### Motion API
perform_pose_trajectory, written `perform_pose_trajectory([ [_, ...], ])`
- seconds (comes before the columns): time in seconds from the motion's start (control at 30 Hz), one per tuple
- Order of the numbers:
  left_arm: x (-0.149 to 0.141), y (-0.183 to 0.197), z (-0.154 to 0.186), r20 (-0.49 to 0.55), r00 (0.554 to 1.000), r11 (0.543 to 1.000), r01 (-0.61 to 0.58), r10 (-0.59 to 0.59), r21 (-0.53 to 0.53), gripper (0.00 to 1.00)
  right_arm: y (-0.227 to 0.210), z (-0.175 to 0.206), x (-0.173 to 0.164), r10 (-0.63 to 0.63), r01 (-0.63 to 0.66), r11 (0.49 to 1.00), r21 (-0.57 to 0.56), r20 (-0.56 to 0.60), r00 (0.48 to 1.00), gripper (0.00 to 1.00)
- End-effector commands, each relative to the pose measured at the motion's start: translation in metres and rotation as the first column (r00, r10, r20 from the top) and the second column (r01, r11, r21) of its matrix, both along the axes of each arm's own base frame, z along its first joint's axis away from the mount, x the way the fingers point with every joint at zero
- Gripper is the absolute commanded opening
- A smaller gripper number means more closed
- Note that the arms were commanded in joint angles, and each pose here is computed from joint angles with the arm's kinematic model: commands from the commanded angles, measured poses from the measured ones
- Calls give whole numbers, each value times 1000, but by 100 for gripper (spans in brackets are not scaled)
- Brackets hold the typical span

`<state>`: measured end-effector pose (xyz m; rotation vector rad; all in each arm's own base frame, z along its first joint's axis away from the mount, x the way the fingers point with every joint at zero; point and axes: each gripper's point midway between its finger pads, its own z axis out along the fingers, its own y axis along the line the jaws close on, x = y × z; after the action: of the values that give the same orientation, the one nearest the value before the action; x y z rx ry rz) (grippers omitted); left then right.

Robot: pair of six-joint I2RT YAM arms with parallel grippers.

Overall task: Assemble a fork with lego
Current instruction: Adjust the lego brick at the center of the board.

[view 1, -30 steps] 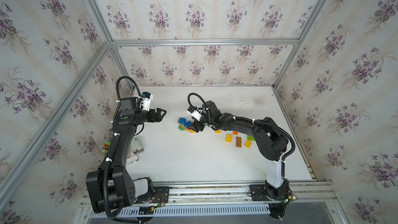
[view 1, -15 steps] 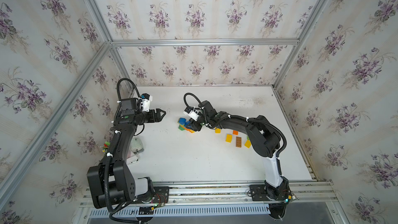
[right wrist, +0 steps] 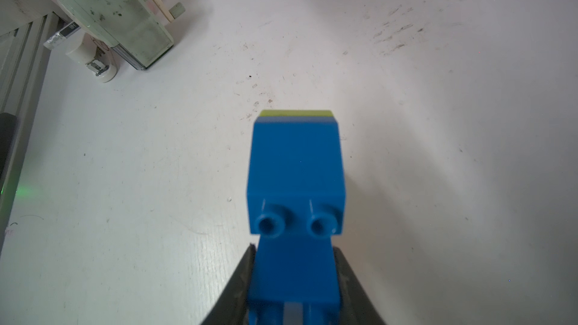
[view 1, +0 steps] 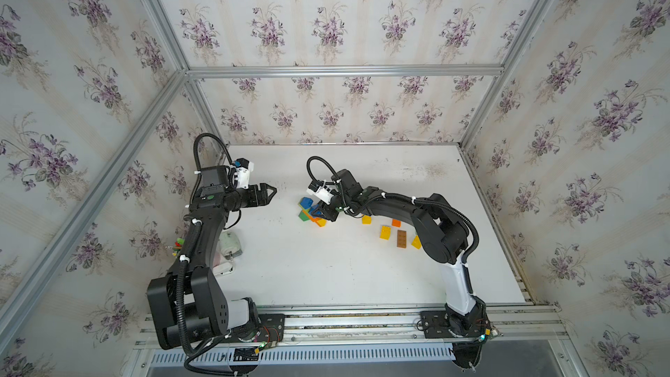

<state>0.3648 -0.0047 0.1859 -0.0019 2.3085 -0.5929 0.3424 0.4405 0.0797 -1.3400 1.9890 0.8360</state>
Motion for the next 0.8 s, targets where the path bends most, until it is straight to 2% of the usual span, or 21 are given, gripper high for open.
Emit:
perform_pose_trajectory([
  [0.0,1,0,3,8,1000,1000,-4,5,-12,87,0,-4,-5,23,-23,1000,-9,-36,999,30],
  [0.3,-1,5,9,18,1000,1000,-19,19,-22,87,-1,9,-31,115,-114,993,12,-173,978,30],
  [0.53,-1,0,11,8,1000,997,9,-9,-71,88,-7,19,-68,236,-225,972,73,-307,922,31],
  [0.77,-3,-11,9,-34,998,986,53,-59,-156,89,-11,7,-84,268,-259,963,76,-401,876,34],
])
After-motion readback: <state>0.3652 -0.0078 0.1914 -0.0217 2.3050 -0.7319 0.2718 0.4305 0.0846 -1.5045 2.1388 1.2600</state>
